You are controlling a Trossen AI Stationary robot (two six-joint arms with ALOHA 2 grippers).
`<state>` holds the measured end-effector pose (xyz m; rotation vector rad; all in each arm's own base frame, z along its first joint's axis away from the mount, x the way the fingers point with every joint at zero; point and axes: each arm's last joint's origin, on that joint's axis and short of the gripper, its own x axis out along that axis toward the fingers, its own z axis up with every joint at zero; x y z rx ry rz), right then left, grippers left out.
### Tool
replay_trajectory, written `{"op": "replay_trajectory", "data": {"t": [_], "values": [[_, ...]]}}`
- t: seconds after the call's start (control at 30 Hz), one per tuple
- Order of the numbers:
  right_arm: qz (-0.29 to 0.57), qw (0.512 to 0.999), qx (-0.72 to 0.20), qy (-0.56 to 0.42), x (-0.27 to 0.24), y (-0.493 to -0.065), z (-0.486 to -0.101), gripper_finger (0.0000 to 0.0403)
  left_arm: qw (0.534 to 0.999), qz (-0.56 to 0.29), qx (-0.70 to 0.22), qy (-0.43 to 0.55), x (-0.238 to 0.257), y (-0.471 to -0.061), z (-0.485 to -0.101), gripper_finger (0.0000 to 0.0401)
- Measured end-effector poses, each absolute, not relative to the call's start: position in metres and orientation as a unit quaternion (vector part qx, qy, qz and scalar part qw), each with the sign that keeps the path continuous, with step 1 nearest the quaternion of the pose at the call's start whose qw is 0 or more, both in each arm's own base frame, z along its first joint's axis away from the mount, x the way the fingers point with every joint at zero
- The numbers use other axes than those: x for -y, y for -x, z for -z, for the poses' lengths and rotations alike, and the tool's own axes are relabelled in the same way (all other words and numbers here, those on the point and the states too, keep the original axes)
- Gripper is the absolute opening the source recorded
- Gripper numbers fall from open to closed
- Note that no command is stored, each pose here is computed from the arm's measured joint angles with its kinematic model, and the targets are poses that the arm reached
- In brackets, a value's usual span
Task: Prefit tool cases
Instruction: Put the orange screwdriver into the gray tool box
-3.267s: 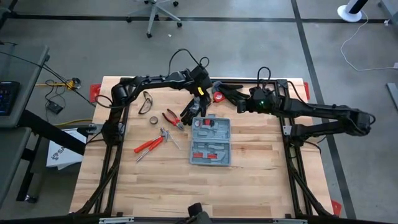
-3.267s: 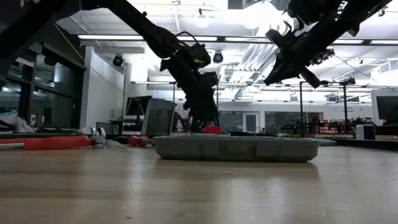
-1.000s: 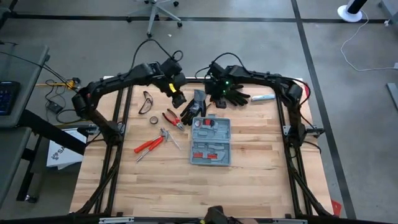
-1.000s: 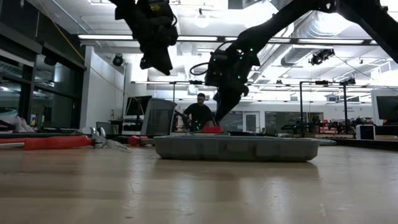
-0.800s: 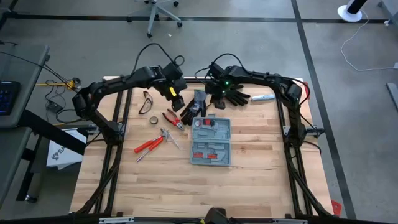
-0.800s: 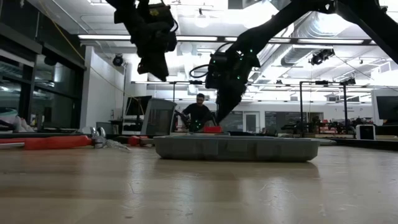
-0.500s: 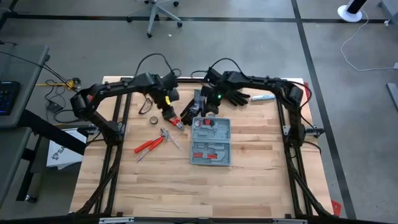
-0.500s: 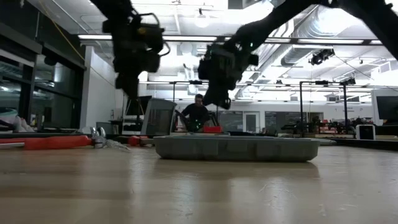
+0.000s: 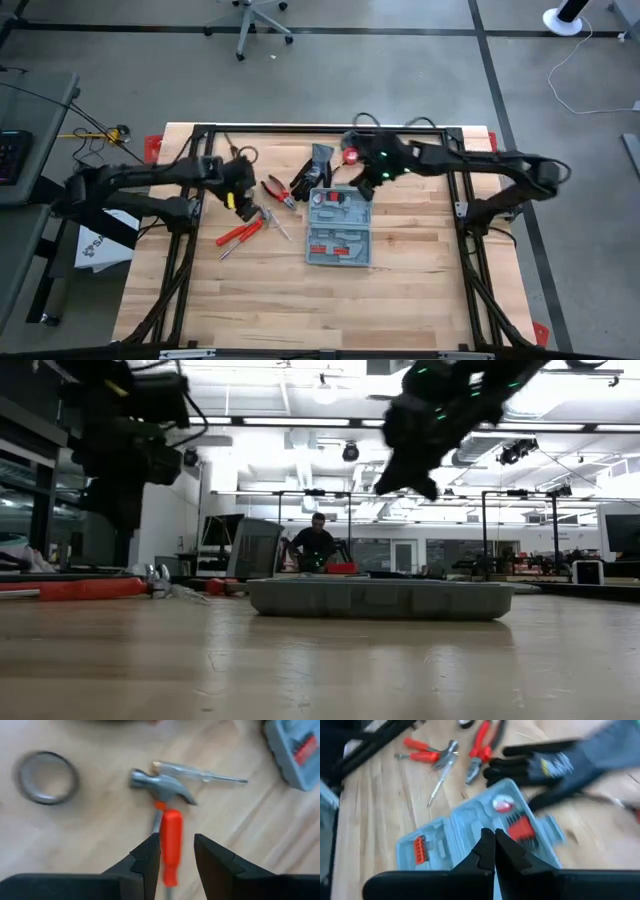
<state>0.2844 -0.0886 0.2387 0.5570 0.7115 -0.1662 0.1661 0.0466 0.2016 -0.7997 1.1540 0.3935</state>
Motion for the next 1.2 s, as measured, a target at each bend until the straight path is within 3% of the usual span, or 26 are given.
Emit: {"op": "replay_trajectory", "data": {"t": [0.27, 0.53, 0.83, 1.03, 1.2], "values": [[0.112, 0.883, -0.325, -0.319, 0.046, -0.232, -0.233, 0.0, 0.761, -0.233, -0.509, 0.329, -0.016, -0.171, -0.181, 0.011], [0.133, 0.868, -0.33, -0.348, 0.017, -0.209, -0.217, 0.0, 0.678, -0.245, -0.584, 0.372, 0.01, -0.173, -0.156, 0.011], [0.137, 0.868, -0.344, -0.33, -0.002, -0.207, -0.214, 0.0, 0.634, -0.245, -0.64, 0.358, 0.046, -0.172, -0.139, 0.011], [0.129, 0.867, -0.351, -0.329, -0.007, -0.207, -0.213, 0.0, 0.639, -0.22, -0.627, 0.388, 0.07, -0.178, -0.134, 0.011], [0.131, 0.865, -0.349, -0.335, -0.008, -0.207, -0.213, 0.0, 0.686, -0.155, -0.555, 0.443, 0.084, -0.202, -0.135, 0.011]]}}
